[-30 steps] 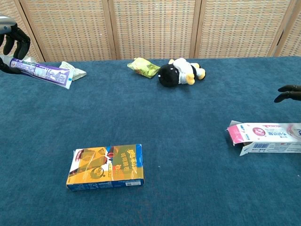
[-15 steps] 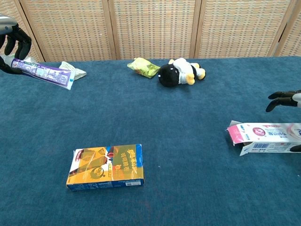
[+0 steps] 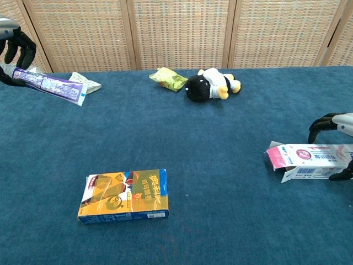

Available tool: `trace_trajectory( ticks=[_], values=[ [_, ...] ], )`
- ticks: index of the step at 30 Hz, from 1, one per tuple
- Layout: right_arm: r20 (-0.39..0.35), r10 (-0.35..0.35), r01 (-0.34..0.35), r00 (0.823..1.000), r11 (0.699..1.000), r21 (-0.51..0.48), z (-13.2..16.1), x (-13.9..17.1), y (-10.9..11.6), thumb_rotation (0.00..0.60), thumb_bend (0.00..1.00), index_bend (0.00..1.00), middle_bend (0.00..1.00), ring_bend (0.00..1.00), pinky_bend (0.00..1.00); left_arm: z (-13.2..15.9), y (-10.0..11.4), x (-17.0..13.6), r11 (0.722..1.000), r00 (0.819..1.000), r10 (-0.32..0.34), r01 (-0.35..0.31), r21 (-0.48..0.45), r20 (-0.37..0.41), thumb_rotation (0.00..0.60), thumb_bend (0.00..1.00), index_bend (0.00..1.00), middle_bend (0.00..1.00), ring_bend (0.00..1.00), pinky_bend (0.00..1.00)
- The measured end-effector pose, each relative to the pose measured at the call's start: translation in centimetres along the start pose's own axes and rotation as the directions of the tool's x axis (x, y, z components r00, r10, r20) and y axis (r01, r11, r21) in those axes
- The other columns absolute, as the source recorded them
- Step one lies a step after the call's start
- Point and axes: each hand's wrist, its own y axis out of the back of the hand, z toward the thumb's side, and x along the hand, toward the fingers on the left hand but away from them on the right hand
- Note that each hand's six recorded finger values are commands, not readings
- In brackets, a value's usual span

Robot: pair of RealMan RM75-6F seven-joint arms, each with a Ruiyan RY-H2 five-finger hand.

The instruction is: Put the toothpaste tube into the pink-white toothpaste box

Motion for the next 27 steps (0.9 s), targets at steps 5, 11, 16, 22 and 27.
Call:
trace_trajectory(
  ticks=[5,11,16,22,27],
  values=[
    [0.018,-0.029,0.029,0.999,0.999,-0.02,-0.5,-0.2,0.4,0.6,0.0,0.54,0.49,0.38,0.43,0.0,0.2,0.0,1.0,1.0,0.005,-0.005,-0.005,0.001,0.6,0.29,0.79,0.67,0.56,0.58],
    [0.02,-0.072,0.073,0.997,0.997,-0.041,-0.9,0.0,0.8,0.6,0.0,0.57,0.52,0.42,0.45,0.5,0.5,-0.1,1.0,1.0,0.018,-0.018,-0.011,0.015,0.6,0.29,0.79,0.67,0.56,0.58],
    [-0.011,-0.098,0.097,0.995,0.992,-0.075,0.2,0.1,1.6,0.6,0.0,0.57,0.52,0.42,0.45,1.1,1.2,-0.3,0.999,0.999,0.033,-0.032,-0.021,0.036,0.6,0.29,0.79,0.67,0.56,0.58],
    [-0.084,-0.136,0.125,0.987,0.984,-0.129,3.3,0.1,3.6,0.6,0.0,0.57,0.52,0.42,0.45,2.9,2.2,-0.8,0.998,0.995,0.05,-0.047,-0.045,0.088,0.6,0.29,0.79,0.67,0.56,0.58],
    [-0.148,-0.161,0.139,0.976,0.979,-0.147,6.4,0.1,5.4,0.6,0.0,0.57,0.52,0.42,0.45,5.3,3.3,-1.3,0.996,0.987,0.059,-0.048,-0.076,0.149,0.6,0.29,0.79,0.67,0.56,0.58]
  ],
)
